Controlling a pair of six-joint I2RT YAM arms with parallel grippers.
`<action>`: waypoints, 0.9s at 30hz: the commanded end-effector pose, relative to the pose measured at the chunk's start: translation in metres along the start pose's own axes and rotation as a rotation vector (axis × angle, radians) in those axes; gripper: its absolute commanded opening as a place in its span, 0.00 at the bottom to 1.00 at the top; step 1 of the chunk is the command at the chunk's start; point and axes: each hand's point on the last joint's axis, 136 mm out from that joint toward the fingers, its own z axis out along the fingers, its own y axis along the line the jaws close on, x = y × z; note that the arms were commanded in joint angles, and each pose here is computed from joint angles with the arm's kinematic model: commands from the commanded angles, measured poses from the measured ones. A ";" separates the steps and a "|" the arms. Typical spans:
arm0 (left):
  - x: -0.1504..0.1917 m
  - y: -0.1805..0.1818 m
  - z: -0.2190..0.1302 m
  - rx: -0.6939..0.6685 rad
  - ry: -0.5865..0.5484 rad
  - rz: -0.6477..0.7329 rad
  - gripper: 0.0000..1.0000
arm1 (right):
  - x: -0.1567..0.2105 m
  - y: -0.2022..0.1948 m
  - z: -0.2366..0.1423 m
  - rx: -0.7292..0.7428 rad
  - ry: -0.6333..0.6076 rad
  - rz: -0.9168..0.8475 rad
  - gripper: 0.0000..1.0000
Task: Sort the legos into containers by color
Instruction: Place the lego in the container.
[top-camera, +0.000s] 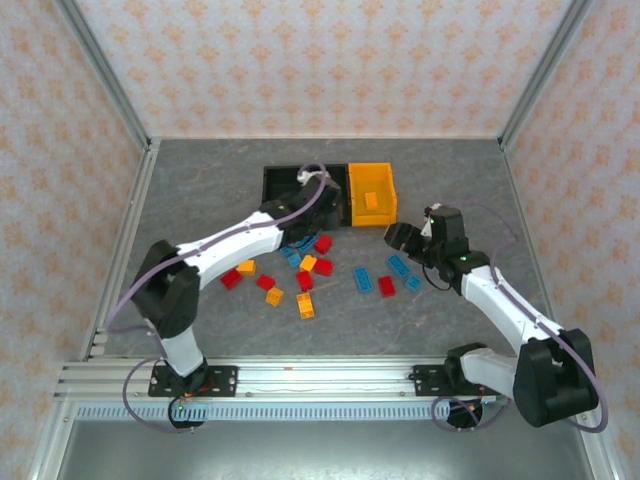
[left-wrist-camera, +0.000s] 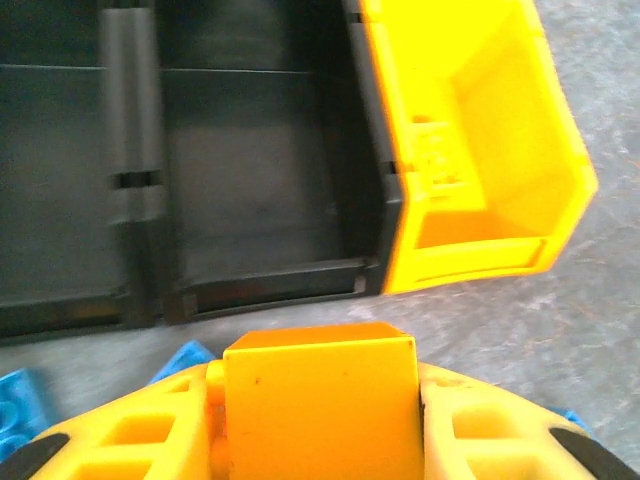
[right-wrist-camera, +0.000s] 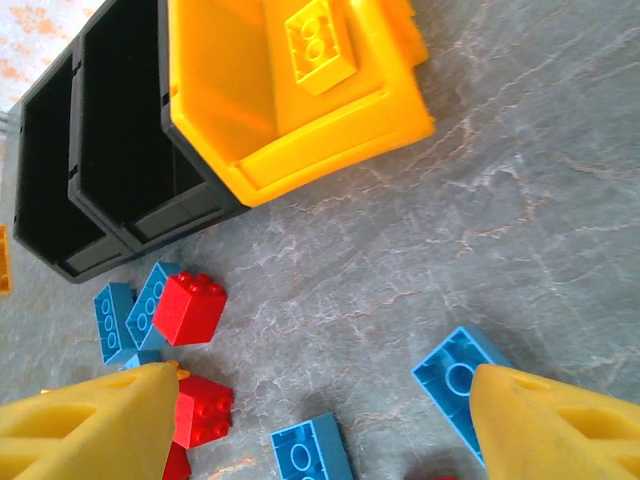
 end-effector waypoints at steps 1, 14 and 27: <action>-0.005 -0.030 0.008 0.028 0.014 0.049 0.36 | -0.002 -0.011 -0.007 0.016 -0.021 0.045 0.77; -0.019 -0.085 0.077 0.033 0.029 0.103 0.36 | -0.018 -0.005 -0.021 -0.030 -0.081 0.086 0.77; -0.023 -0.095 0.121 -0.002 0.030 0.106 0.37 | -0.027 -0.010 -0.045 0.000 -0.181 0.085 0.77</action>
